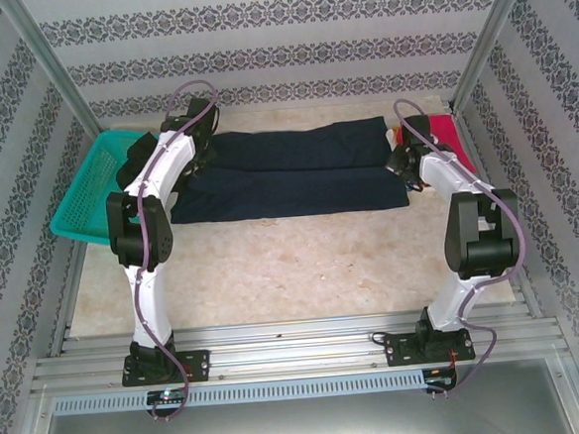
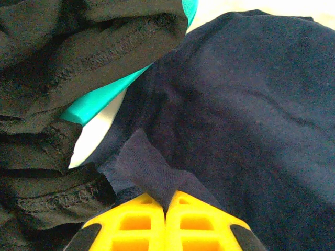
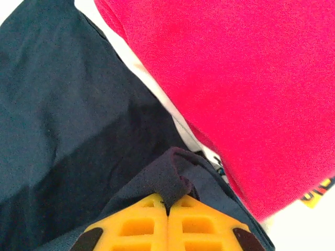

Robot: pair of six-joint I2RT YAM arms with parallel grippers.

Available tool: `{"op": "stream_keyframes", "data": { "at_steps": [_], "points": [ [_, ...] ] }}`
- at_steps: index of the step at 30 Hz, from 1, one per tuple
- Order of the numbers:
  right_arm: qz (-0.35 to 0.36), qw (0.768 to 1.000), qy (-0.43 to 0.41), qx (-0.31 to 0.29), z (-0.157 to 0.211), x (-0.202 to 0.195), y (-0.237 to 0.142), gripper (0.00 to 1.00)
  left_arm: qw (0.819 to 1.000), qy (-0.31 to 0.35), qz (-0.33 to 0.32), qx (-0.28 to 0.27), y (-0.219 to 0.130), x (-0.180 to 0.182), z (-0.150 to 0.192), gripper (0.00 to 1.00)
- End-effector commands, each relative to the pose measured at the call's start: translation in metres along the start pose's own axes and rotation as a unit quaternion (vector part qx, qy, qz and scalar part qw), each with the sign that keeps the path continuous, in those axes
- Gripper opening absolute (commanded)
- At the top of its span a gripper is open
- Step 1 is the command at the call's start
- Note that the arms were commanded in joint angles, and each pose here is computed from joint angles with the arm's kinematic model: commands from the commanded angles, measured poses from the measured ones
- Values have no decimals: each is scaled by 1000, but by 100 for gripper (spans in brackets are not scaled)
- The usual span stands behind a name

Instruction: Fold and stack the t-shirts

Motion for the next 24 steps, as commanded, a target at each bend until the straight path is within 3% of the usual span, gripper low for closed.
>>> {"op": "stream_keyframes", "data": {
  "at_steps": [1,3,4,6,7,10,13,15,17,19,24],
  "points": [
    [18,1000,-16,-4,-6,-2,6,0,999,-1,-32,4,3,21,-2,0],
    [15,1000,-16,-5,-7,-1,6,4,1000,-2,-29,5,3,20,-2,0],
    [12,1000,-17,-6,-7,1,5,10,1000,-3,-28,6,4,20,-2,1],
    [0,1000,-19,-11,-9,5,0,39,1000,-7,-22,5,2,18,-3,14],
    [-7,1000,-23,-15,-10,8,-3,48,1000,-9,-19,4,2,18,-3,18],
    [-23,998,-44,-30,-12,15,-18,61,1000,-18,2,-1,-6,13,-6,31],
    [-32,996,-66,-40,-6,18,-30,66,999,-22,31,-15,-19,7,-8,74],
    [-44,995,-82,-35,5,24,-31,67,998,-24,57,-21,-26,-5,-4,87],
    [-60,993,-95,-18,21,34,-28,67,996,-27,82,-19,-28,-17,2,88],
    [-72,992,-104,3,38,44,-19,67,994,-32,107,-14,-25,-32,13,83],
    [-91,988,-99,82,82,62,14,64,986,-68,149,30,13,-55,45,54]
  ]
}}
Point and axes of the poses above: each hand's point on the last joint's axis, 136 mm out from that joint toward the fingers, its own y axis out along the fingers, its own x axis along the line the jaws close on, z = x × y, the point moved 1 cm from there along -y, back along the fingers, and after that the axes turned 7 degrees about y, right-handed, at the moved point
